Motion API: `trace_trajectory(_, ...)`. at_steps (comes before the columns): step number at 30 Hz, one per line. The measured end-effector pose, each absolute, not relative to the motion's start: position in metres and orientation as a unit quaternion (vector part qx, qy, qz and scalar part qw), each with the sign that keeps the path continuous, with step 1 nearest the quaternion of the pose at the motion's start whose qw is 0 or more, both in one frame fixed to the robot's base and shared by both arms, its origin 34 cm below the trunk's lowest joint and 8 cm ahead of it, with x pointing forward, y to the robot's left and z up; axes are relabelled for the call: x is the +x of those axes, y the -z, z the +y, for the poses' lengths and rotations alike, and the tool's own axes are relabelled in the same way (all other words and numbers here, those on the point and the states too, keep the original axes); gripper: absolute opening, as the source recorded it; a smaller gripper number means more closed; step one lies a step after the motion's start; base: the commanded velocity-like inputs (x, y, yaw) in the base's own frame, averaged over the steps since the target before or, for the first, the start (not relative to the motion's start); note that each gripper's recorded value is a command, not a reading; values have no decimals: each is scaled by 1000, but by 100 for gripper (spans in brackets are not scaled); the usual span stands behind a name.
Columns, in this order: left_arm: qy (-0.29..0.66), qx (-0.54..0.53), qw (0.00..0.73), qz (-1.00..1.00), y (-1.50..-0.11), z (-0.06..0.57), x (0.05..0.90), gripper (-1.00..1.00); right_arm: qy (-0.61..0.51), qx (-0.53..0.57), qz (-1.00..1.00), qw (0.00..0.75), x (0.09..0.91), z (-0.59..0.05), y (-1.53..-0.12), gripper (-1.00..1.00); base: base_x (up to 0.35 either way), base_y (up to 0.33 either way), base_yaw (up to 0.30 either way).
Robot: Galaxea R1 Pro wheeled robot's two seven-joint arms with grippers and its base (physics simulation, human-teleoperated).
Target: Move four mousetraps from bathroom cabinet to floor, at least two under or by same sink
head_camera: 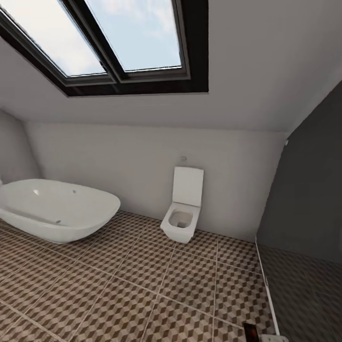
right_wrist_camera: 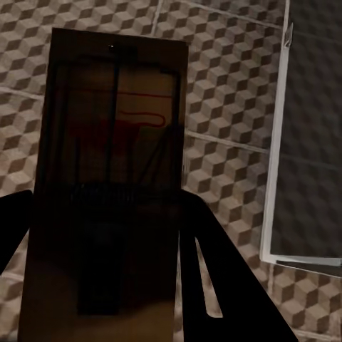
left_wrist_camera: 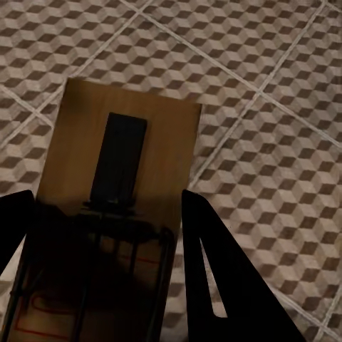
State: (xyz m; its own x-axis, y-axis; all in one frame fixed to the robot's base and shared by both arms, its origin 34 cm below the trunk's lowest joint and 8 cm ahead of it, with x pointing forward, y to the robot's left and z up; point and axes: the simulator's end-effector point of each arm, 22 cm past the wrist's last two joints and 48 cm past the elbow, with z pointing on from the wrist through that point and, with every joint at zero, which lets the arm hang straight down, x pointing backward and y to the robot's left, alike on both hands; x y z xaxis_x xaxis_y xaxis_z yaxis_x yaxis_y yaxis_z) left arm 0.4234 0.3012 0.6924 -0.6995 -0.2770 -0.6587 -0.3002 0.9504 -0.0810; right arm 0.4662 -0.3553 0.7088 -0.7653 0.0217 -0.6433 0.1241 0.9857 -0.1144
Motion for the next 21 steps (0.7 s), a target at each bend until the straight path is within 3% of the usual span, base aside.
trace_trajectory(21,-17,-156,355,922,-692,302,423,-100,75,39,936,340,466,-355,-709,-100,0,0,257)
